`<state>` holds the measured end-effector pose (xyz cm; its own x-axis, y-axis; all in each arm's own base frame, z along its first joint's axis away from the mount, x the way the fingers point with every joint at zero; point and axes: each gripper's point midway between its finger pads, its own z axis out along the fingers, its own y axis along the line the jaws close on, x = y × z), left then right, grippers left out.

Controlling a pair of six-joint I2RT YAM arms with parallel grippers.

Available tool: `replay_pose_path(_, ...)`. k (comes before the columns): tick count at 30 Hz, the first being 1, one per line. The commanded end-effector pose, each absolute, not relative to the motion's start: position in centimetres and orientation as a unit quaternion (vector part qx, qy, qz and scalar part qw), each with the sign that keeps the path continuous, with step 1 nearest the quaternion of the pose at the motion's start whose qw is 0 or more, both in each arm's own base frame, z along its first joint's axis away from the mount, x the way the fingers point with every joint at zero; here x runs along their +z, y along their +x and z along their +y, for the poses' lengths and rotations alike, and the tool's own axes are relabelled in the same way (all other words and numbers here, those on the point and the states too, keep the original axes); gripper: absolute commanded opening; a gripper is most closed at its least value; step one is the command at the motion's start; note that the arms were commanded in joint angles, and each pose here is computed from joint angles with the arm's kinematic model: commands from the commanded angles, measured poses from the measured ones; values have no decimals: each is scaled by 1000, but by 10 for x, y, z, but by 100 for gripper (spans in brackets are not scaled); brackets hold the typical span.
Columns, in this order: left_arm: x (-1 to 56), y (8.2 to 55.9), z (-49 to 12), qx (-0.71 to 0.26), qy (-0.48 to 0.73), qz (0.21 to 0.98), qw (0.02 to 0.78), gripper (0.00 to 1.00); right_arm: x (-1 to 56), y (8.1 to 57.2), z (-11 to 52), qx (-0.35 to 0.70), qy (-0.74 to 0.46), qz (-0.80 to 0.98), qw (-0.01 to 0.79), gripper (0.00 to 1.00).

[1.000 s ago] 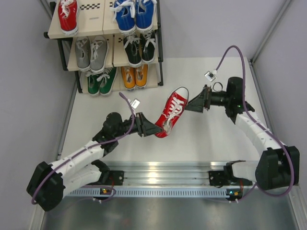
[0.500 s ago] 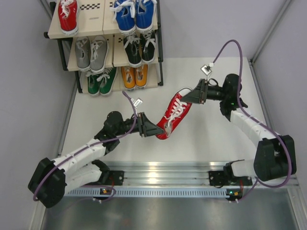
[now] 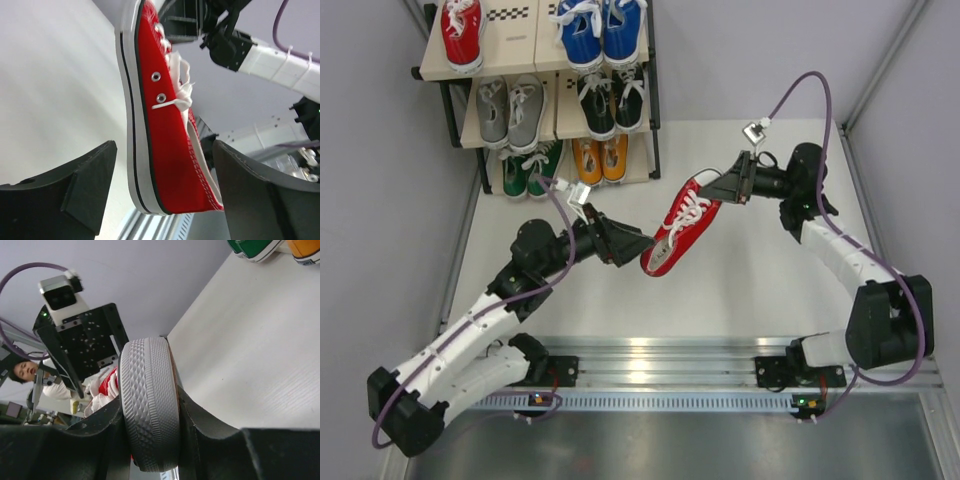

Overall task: Place and organize the shoes onto the shoe shelf
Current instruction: Pick up the shoe at the center of the board.

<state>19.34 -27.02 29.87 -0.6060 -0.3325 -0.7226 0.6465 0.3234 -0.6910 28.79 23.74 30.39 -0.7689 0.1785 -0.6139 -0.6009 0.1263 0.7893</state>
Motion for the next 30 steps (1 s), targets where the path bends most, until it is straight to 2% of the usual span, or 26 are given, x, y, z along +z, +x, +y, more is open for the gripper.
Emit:
replay_pose_path(1, 324, 211, -241, -499, 105, 677, 530, 84, 327, 299, 232, 643, -138, 685, 313, 0)
replay_pose_path(3, 326, 212, -235, -478, 116, 672, 553, 86, 321, 306, 230, 641, -117, 695, 305, 0)
replay_pose_path(4, 326, 211, -231, -467, 123, 670, 564, 91, 320, 308, 230, 642, -109, 697, 301, 0)
replay_pose_path(8, 326, 207, -231, -465, 139, 667, 565, 92, 307, 322, 225, 638, -70, 713, 284, 0)
replay_pose_path(10, 322, 208, -236, -465, 148, 671, 557, 98, 302, 327, 224, 636, -57, 718, 278, 0)
replay_pose_path(21, 315, 219, -257, -444, 189, 681, 551, 98, 281, 343, 217, 630, -10, 734, 253, 0)
replay_pose_path(24, 314, 222, -259, -451, 172, 686, 545, 98, 281, 345, 215, 636, 2, 731, 249, 0)
replay_pose_path(30, 303, 223, -257, -516, 54, 685, 512, 98, 278, 354, 207, 641, 32, 727, 243, 0)
